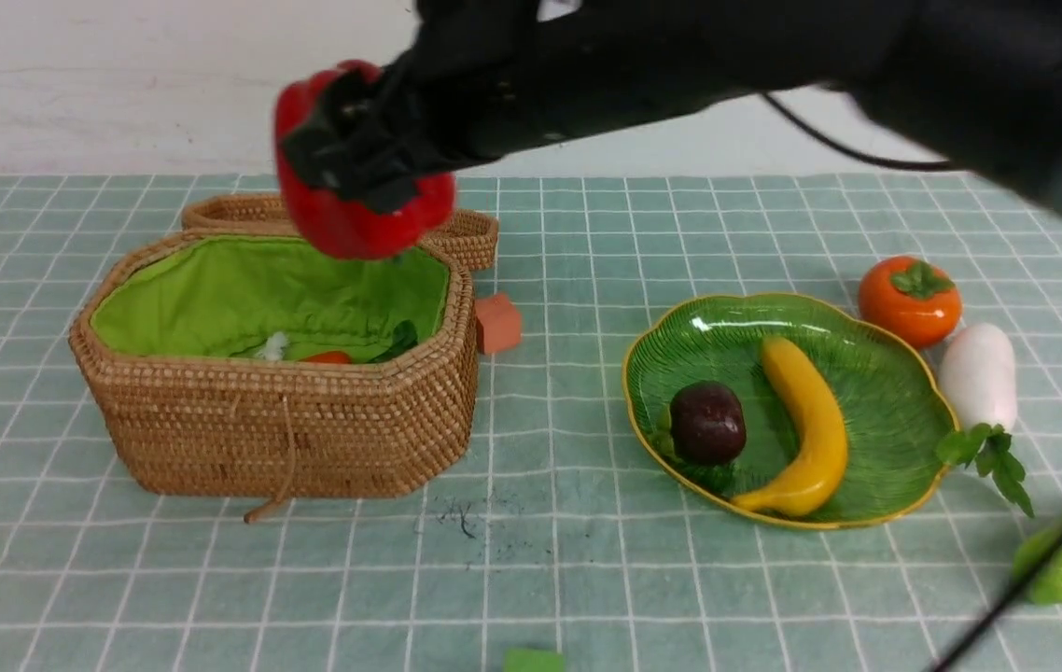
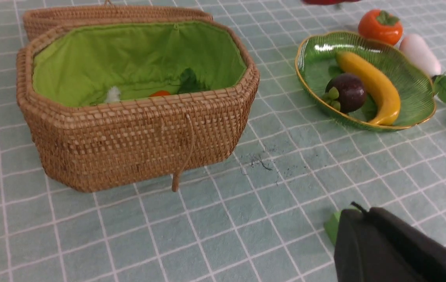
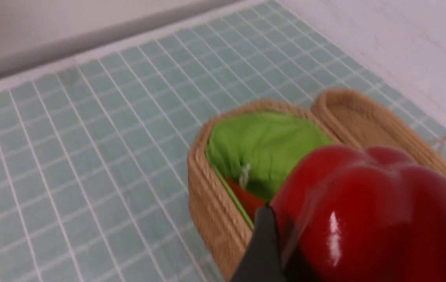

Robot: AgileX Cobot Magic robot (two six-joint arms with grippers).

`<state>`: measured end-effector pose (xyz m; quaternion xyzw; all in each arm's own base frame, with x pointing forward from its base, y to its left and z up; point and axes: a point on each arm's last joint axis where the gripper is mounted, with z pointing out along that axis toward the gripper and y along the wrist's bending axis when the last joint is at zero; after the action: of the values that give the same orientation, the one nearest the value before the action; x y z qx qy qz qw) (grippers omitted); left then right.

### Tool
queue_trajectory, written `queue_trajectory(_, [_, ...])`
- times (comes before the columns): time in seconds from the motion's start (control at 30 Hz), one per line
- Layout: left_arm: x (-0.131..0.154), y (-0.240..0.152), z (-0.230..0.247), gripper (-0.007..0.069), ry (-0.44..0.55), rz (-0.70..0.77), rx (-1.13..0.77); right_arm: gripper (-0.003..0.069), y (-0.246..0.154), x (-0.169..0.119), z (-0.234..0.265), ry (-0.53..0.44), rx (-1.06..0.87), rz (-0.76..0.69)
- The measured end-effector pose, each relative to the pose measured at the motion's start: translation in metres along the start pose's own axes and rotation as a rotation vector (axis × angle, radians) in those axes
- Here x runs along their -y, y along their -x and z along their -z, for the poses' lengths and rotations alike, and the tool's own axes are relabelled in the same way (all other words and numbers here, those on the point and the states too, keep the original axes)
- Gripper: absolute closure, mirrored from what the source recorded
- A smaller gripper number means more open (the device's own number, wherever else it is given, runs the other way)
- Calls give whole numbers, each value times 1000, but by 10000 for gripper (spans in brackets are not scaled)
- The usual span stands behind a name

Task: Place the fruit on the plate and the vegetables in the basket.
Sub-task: Grab a mountain bell pepper with your right arm and put it into the left basket, then take a chayote with your right arm and place it on the basket on the left.

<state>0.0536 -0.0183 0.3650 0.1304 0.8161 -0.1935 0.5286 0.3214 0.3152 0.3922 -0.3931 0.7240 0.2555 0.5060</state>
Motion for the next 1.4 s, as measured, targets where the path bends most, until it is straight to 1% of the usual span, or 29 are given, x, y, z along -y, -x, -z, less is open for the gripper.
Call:
queue_trajectory(0.03, [-1, 0, 3, 638, -5, 6, 13, 81, -2, 4, -22, -1, 30, 2])
queue_trajectory(0.1, [-1, 0, 4, 638, -7, 8, 18, 81, -8, 7, -41, -4, 32, 4])
queue_trajectory(0.2, [-1, 0, 5, 638, -9, 9, 24, 81, -29, 16, -85, -23, 31, 35])
queue_trajectory(0.33, [-1, 0, 5, 638, -9, -2, 24, 81, -47, 21, -110, -35, 13, 48])
queue_trajectory(0.4, [-1, 0, 5, 638, -9, -3, 24, 78, -51, 21, -112, -35, 3, 51])
queue_trajectory(0.57, [-1, 0, 5, 638, -9, -5, 24, -16, -48, 20, -105, -26, -51, 113])
queue_trajectory(0.67, [-1, 1, 5, 638, -17, -5, 33, -8, -35, 16, -85, -7, -108, 101])
queue_trajectory(0.77, [0, 3, 5, 638, -28, -4, 52, 52, -18, 11, -51, -4, -204, 53])
queue_trajectory(0.8, [1, 4, 5, 638, -41, -3, 67, 99, -10, 10, -31, -19, -260, 27])
queue_trajectory(0.83, [2, 4, 5, 638, -43, -2, 69, 108, -9, 9, -27, -23, -269, 22])
queue_trajectory(0.87, [3, 5, 5, 638, -63, 5, 84, 193, 2, 8, 6, -72, -361, -20])
queue_trajectory(0.93, [6, 7, 5, 638, -90, 10, 97, 307, 7, 9, 36, -138, -454, -58])
queue_trajectory(0.97, [7, 7, 5, 638, -107, 13, 98, 363, 12, 9, 51, -174, -474, -68])
queue_trajectory(1.07, [13, 8, 4, 638, -160, 7, 98, 563, 21, 14, 85, -301, -479, -122])
queue_trajectory(1.1, [16, 9, 2, 638, -183, -1, 98, 615, 23, 18, 99, -345, -466, -156])
queue_trajectory(1.13, [18, 9, 2, 638, -199, -10, 98, 650, 22, 19, 110, -377, -463, -190])
queue_trajectory(1.17, [20, 9, 1, 638, -215, -18, 98, 666, 18, 21, 121, -409, -464, -236])
queue_trajectory(1.2, [21, 9, 1, 638, -218, -20, 96, 668, 14, 22, 122, -416, -478, -246])
queue_trajectory(1.23, [23, 9, 0, 638, -240, -36, 91, 666, 0, 31, 149, -489, -485, -352])
queue_trajectory(1.27, [23, 9, 1, 638, -242, -37, 90, 664, -7, 33, 150, -499, -506, -365])
queue_trajectory(1.3, [24, 9, 1, 638, -249, -44, 90, 657, -17, 40, 168, -557, -509, -432])
queue_trajectory(1.33, [25, 8, 1, 638, -258, -58, 87, 629, -53, 54, 192, -669, -572, -553])
queue_trajectory(1.37, [25, 8, 1, 638, -261, -63, 87, 600, -70, 62, 205, -732, -596, -614])
queue_trajectory(1.4, [25, 8, 1, 638, -262, -65, 87, 593, -73, 65, 213, -762, -588, -646])
